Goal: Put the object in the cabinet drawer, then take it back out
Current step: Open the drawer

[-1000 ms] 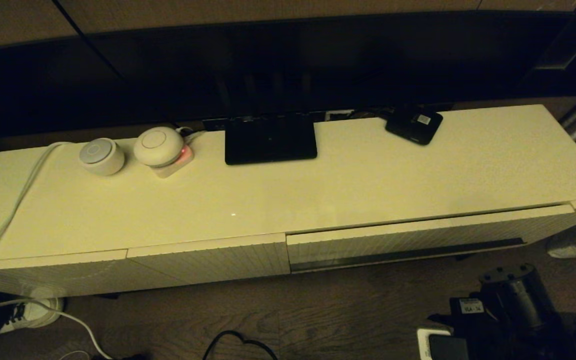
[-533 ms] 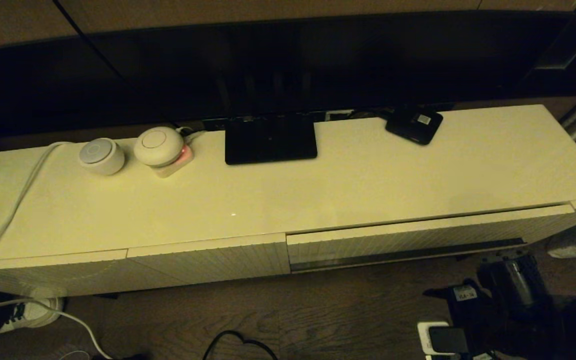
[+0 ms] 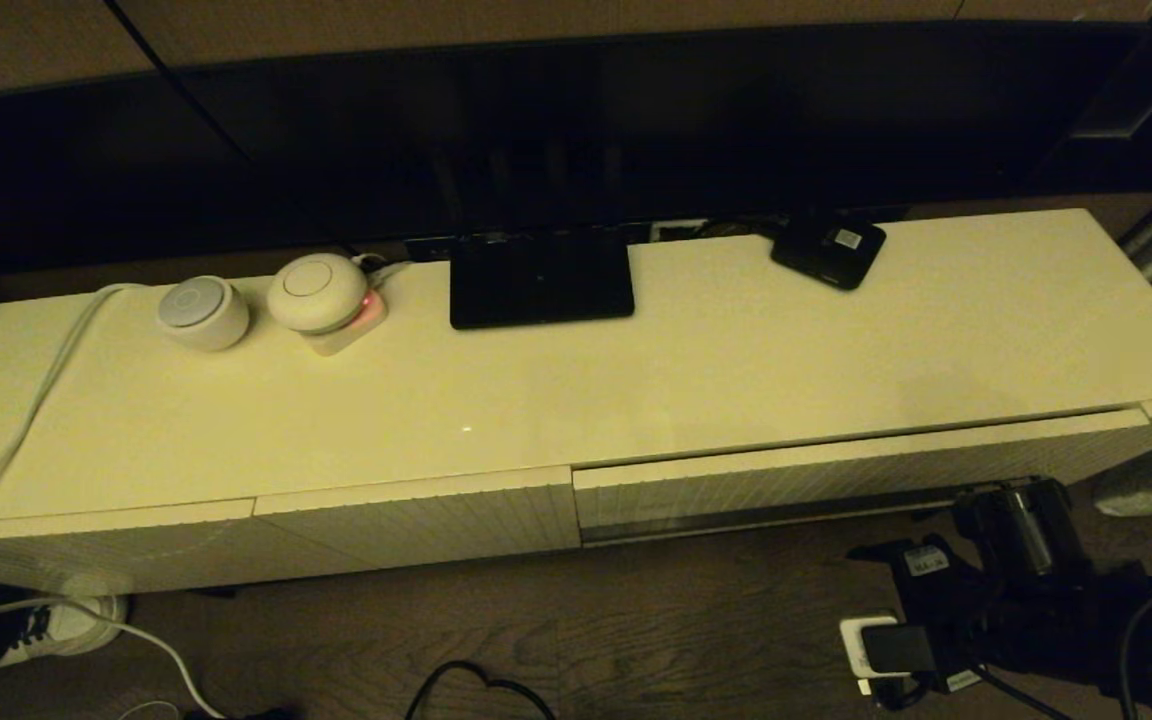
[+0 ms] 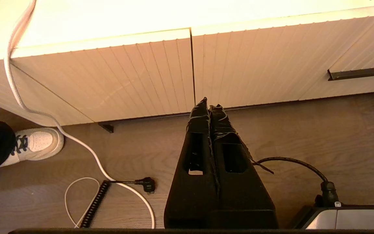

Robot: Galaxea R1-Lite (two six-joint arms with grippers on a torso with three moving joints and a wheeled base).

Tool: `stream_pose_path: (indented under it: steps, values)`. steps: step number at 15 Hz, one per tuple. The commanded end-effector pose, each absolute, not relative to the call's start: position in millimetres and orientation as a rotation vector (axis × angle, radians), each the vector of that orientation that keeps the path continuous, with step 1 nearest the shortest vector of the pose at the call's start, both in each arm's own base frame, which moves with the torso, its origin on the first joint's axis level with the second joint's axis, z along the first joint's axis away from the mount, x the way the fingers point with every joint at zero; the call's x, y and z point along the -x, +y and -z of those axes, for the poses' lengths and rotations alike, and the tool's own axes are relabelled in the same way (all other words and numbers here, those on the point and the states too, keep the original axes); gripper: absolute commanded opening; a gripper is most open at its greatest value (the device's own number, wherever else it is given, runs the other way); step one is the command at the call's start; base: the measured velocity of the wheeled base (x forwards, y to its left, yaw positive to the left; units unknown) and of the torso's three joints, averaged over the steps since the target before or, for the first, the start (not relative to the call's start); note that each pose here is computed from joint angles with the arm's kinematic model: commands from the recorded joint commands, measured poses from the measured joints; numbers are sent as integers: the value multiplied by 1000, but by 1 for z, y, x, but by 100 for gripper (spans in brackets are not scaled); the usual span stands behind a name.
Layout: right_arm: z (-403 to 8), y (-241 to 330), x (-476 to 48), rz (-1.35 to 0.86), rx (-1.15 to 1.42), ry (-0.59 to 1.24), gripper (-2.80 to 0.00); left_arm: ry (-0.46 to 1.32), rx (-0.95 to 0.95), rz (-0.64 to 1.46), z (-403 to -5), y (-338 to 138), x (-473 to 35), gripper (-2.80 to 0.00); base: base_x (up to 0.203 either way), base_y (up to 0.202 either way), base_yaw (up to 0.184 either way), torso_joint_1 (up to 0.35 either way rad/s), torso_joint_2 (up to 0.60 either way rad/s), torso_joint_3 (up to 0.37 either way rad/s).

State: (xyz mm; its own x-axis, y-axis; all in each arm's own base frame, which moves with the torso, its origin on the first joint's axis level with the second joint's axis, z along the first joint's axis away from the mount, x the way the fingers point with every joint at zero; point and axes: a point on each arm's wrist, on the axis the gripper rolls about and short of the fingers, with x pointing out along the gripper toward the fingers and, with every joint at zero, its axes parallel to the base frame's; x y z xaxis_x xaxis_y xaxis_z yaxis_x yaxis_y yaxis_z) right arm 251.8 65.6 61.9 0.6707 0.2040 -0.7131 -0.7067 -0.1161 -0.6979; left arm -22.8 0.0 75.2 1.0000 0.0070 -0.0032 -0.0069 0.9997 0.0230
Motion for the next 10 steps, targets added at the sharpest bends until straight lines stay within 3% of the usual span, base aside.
stream_pose_path:
  steps: [1,10]
  values:
    - [-56,66,-258,-827,1501,452,0,6,-23,-8,-74,0,23,-280,0,0,0,0,0,0]
    - [-45,60,-287,-787,1483,495,0,6,-23,-8,-74,0,23,-280,0,0,0,0,0,0]
